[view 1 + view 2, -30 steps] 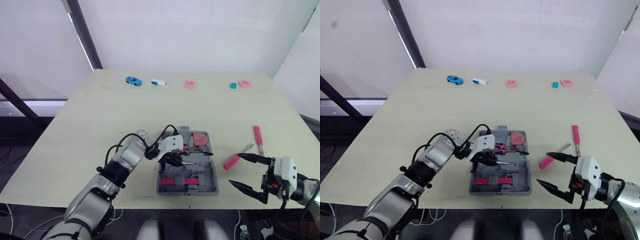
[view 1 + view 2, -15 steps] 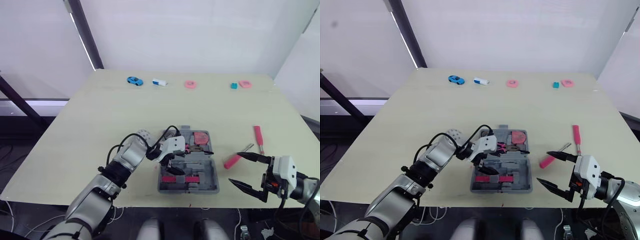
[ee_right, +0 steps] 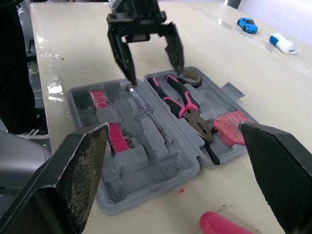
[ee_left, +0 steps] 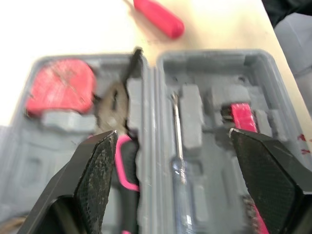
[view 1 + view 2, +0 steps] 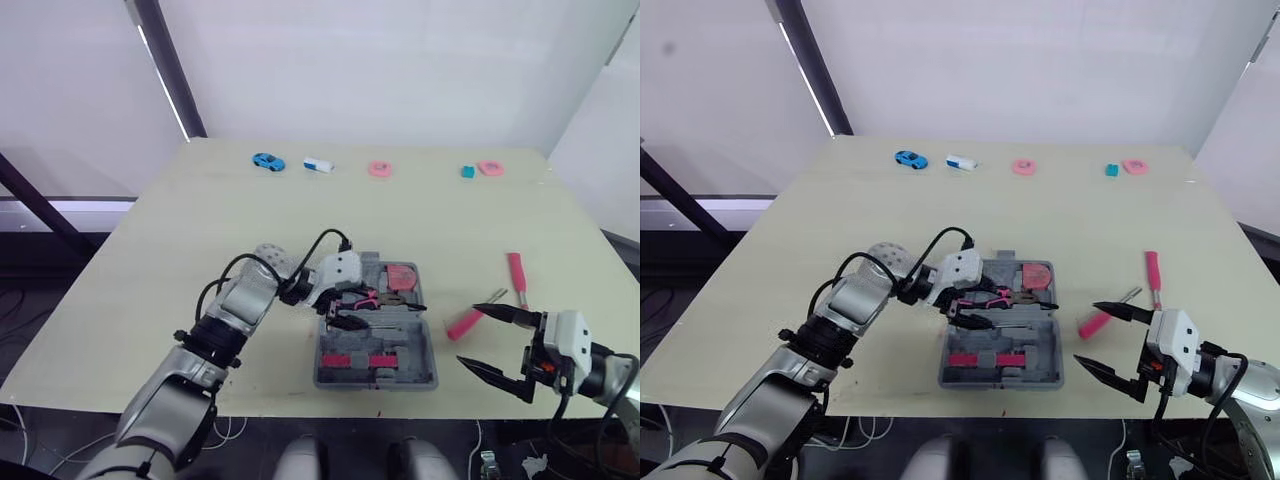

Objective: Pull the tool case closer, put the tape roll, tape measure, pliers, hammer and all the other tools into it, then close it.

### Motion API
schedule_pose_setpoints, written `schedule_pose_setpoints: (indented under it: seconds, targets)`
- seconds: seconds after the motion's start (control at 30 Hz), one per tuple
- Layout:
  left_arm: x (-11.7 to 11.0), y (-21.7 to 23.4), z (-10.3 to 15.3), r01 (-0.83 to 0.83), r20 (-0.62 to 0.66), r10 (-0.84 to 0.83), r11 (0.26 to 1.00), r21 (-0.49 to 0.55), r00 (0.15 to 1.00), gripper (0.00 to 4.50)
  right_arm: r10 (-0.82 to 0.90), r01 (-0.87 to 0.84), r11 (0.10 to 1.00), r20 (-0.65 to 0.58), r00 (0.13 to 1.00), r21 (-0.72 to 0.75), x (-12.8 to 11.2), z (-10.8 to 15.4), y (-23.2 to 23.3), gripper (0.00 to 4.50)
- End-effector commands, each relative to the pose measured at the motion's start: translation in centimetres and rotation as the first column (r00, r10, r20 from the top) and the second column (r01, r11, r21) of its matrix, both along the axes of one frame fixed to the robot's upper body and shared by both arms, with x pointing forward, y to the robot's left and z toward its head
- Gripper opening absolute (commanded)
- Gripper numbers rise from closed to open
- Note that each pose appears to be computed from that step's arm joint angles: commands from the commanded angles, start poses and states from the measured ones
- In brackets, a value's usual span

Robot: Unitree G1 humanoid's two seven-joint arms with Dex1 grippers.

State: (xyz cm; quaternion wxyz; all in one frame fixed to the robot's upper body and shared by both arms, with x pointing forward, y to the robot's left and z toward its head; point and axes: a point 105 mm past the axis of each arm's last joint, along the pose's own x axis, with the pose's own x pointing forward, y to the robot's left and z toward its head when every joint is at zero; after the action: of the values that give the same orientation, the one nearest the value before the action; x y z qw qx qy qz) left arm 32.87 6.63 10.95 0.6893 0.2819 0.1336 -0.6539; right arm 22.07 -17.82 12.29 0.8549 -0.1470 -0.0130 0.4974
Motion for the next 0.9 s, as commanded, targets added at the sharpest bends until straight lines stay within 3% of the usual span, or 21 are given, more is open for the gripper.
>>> schedule_pose_setpoints:
  seconds: [0.03, 0.13, 0.23, 0.9]
  targets:
    - [0.7, 0.0, 0.5, 0.010, 0.045, -0.007, 0.996, -0.083, 0.999, 2.70, 0.012, -0.013, 1.000, 0.045, 0.999, 0.009, 0.1, 0.8, 0.3, 4.50]
    - [0.2, -0.6, 0.2, 0.072, 0.055, -0.063, 0.982, -0.173, 0.997, 1.34, 0.014, -0.014, 1.000, 0.046, 0.999, 0.010, 0.1, 0.8, 0.4, 4.50]
    - [0.7, -0.4, -1.6, 0.051, 0.046, -0.045, 0.989, -0.141, 0.998, 0.08, 0.013, -0.014, 1.000, 0.047, 0.999, 0.009, 0.1, 0.8, 0.3, 4.50]
    - [-1.0, 1.5, -9.8, 0.041, -0.124, -0.034, 0.998, 0.053, 0.992, 0.08, -0.008, 0.008, 1.000, 0.054, 0.998, -0.004, -0.3, 0.7, -0.2, 4.50]
